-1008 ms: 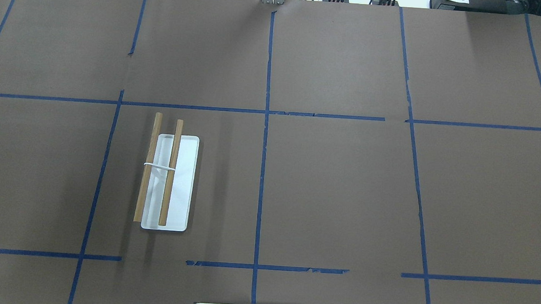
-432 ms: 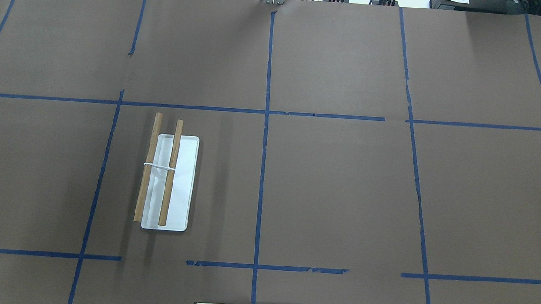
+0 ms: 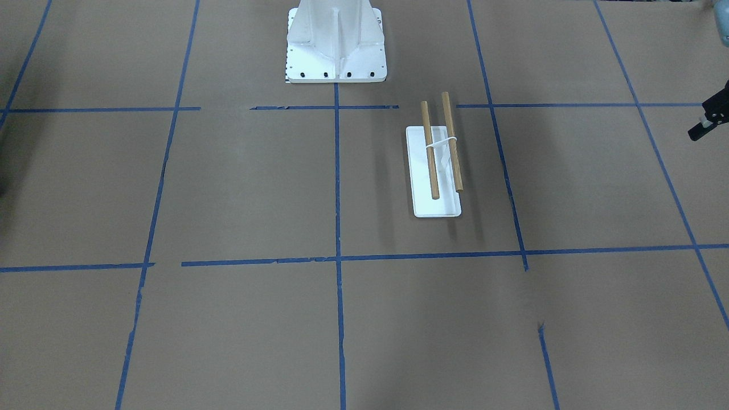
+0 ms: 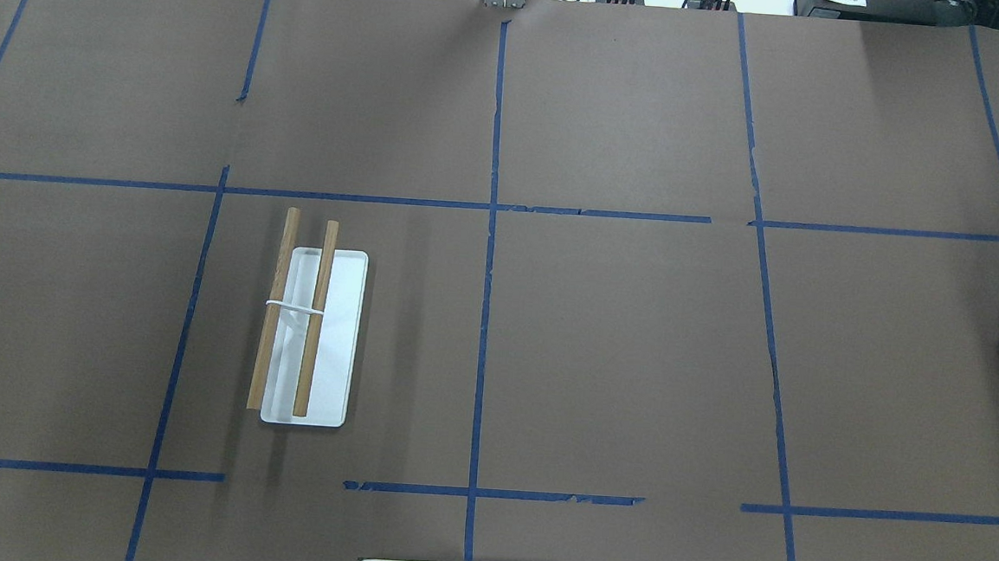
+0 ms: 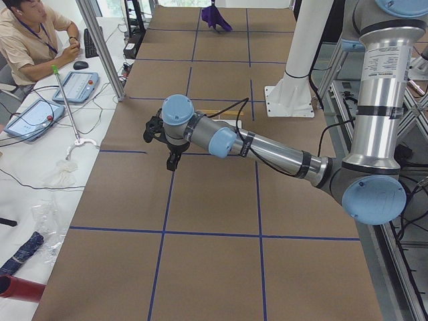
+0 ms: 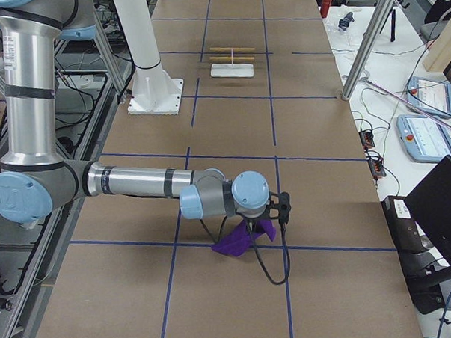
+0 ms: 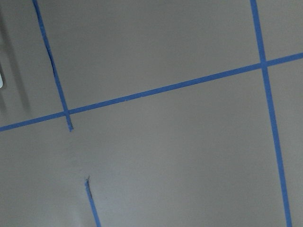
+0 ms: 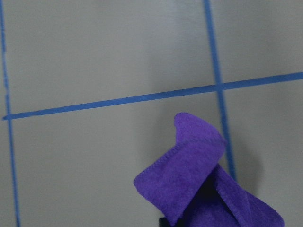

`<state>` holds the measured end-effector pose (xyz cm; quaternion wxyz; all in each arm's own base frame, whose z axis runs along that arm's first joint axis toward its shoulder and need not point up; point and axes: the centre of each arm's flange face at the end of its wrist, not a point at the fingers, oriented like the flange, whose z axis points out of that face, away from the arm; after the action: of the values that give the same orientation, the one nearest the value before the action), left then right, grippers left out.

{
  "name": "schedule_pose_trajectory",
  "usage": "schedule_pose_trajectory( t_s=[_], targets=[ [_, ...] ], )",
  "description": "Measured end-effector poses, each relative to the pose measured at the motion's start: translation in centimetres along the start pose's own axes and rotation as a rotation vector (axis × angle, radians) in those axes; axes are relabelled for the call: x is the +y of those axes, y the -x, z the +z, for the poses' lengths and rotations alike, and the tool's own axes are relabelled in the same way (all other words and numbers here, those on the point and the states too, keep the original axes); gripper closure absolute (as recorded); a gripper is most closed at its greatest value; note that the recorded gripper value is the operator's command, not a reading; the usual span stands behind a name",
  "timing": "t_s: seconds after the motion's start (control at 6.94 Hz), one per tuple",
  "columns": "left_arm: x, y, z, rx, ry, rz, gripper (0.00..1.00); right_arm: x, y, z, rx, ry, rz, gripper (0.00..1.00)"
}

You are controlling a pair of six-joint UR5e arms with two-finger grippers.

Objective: Hang towel on rack

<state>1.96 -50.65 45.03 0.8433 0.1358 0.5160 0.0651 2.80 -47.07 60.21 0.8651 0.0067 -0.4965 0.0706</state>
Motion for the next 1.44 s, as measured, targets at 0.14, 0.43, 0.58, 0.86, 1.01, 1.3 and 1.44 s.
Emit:
schedule_pose_trajectory(
  t_s=[0.14, 0.43, 0.58, 0.86, 1.01, 1.3, 1.44],
  targets=[
    [-0.8, -2.8, 0.8, 0.062, -0.021, -0.050, 0.00, -1.2, 8.6, 0.7, -0.040, 0.022, 0.015, 1.00],
    [-2.7, -9.5, 3.9, 0.159, -0.005, -0.136, 0.00, -1.3, 27.6, 3.7, -0.106, 0.097, 0.088, 1.00],
    [-4.3, -13.3, 5.2, 0.193, 0.016, -0.172, 0.00, -0.4, 37.1, 4.8, -0.131, 0.118, 0.152, 1.00],
    [-7.5, -22.7, 8.0, 0.230, 0.019, -0.283, 0.00, 4.4, 51.0, 8.0, -0.161, 0.145, 0.226, 1.00],
    [-8.1, -27.8, 10.4, 0.252, 0.051, -0.366, 0.00, 7.2, 56.2, 9.0, -0.182, 0.147, 0.259, 1.00],
    [-9.1, -35.7, 13.7, 0.291, 0.123, -0.549, 0.00, 11.3, 62.7, 10.3, -0.219, 0.136, 0.255, 1.00],
    [-9.1, -38.2, 14.8, 0.298, 0.131, -0.599, 0.00, 12.4, 64.7, 10.3, -0.236, 0.121, 0.232, 1.00]
  ],
)
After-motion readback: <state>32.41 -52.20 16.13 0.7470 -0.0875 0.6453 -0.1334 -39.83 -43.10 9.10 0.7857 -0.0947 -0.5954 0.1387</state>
